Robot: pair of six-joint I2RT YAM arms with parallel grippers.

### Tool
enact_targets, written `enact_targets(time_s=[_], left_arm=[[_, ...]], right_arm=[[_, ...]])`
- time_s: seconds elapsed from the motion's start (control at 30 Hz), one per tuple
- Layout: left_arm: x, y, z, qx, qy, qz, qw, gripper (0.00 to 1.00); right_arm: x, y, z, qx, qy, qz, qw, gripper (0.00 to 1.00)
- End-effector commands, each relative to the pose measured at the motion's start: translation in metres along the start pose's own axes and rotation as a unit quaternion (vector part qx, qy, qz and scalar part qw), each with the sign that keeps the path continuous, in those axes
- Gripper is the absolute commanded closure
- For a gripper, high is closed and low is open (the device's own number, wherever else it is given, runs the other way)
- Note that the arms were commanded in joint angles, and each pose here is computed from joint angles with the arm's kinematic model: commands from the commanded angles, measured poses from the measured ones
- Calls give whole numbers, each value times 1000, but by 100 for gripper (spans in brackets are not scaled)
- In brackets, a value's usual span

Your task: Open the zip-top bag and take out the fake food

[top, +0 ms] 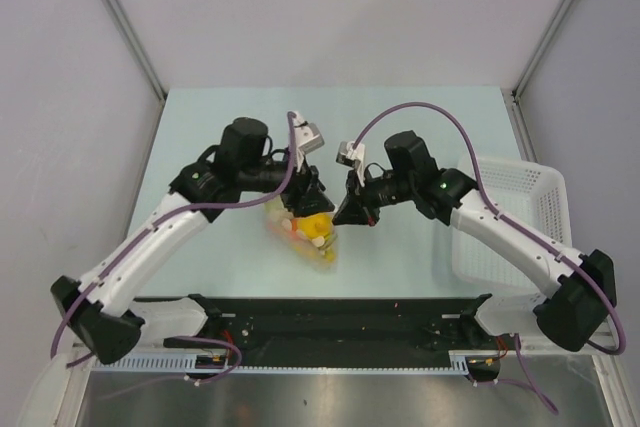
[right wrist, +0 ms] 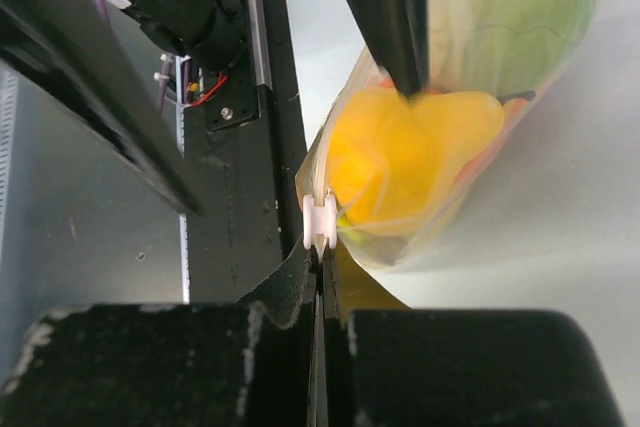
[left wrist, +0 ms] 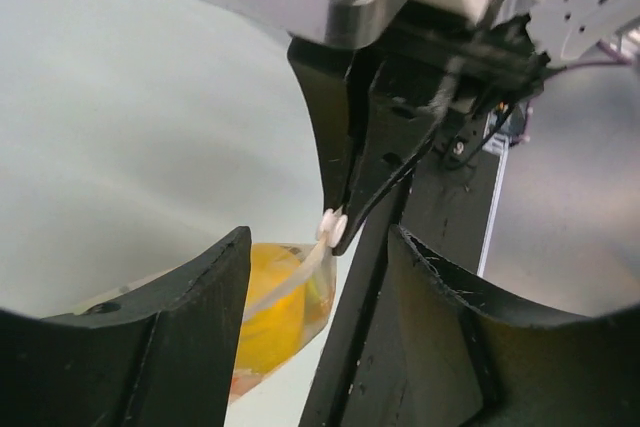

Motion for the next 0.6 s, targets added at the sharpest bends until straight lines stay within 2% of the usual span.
enact_targets(time_s=[0.0,0.23,0.37,0.43,0.57], left_arm=[[3,-17,3,64,-34,46,996,39],[-4,-24,7,102,-29,47,993,41],[0,-27,8,123,-15,62,990,46],[3,-27,6,132,-8,66,989,52],[5,-25,5,130,-9,62,990,53]], right_arm=[[-20,8,2,-37,21,-26,999,100],[-18,8,-3,-40,13,-22,999,100],[-20,9,-4,-39,11,-25,999,100],[-20,8,-5,-39,10,-26,999,100],[-20,9,-5,-36,8,-30,999,100]])
Point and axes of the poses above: each gripper's point midway between its finger pads, its own y axis back along the fingers, its own z axis along the line the jaws close on, x = y × z, the point moved 7 cm from there along y, back along the fingers, and after that the axes turned 11 degrees about y, right-handed, at the moved point
